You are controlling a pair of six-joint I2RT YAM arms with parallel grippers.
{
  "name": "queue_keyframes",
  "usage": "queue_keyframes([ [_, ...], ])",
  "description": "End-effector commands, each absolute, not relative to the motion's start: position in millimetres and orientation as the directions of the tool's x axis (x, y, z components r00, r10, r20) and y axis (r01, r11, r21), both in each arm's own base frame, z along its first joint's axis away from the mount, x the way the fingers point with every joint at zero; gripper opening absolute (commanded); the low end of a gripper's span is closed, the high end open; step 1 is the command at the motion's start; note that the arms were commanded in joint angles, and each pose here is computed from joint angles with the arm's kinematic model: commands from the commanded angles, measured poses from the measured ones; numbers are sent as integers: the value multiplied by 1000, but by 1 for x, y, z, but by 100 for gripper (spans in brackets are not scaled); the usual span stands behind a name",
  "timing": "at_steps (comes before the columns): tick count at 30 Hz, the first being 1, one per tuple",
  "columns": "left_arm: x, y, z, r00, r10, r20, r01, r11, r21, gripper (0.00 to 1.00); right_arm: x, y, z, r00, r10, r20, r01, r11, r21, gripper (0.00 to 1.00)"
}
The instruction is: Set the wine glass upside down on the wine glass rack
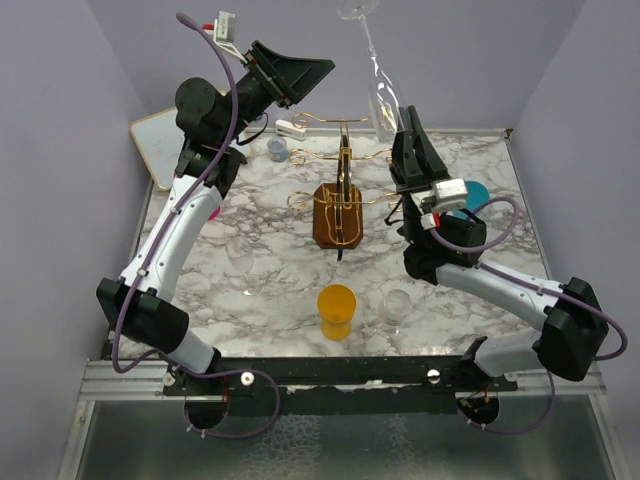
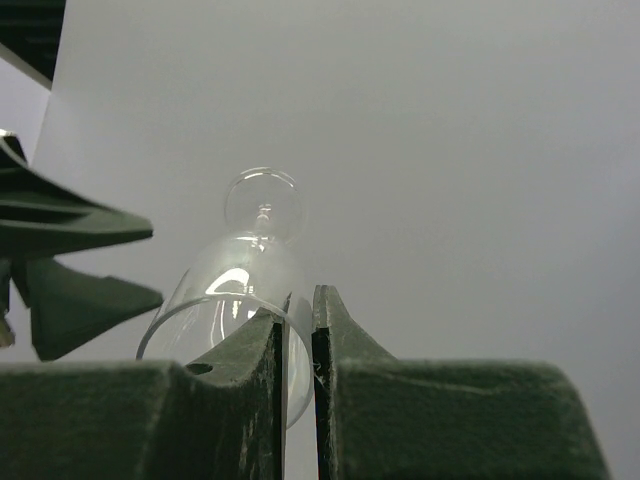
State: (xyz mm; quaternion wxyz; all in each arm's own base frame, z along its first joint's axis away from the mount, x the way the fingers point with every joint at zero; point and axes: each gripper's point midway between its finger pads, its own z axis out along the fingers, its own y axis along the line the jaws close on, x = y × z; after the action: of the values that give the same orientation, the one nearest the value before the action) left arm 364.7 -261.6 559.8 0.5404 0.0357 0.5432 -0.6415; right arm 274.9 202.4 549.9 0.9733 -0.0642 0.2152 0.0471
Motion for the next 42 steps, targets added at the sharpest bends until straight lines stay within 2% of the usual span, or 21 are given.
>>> queue_keyframes([
  [1, 328, -266, 602, -331, -679, -655, 869, 50, -492, 61, 263, 198, 549, 922, 81, -380, -102, 994, -36, 1],
  [7, 318, -282, 602, -344, -662, -666, 890, -3, -456, 57, 258, 206, 547, 921, 104, -375, -124, 992, -29, 1],
  [14, 334, -290, 588, -334, -659, -674, 880, 39, -474, 54, 253, 208, 549, 925, 105, -365, -125, 992, -32, 1],
  [32, 358, -297, 577, -329, -669, -666, 860, 78, -504, 54, 249, 232, 543, 924, 109, -367, -158, 982, -105, 1],
  [35, 358, -297, 580, -333, -678, -655, 861, 65, -505, 48, 252, 233, 540, 921, 100, -378, -150, 983, -106, 1],
  [39, 353, -296, 586, -343, -686, -642, 866, 35, -499, 33, 258, 237, 535, 915, 82, -396, -138, 984, -114, 1],
  [42, 348, -295, 590, -356, -688, -632, 868, 6, -496, 32, 262, 241, 530, 910, 79, -407, -140, 983, -122, 1],
])
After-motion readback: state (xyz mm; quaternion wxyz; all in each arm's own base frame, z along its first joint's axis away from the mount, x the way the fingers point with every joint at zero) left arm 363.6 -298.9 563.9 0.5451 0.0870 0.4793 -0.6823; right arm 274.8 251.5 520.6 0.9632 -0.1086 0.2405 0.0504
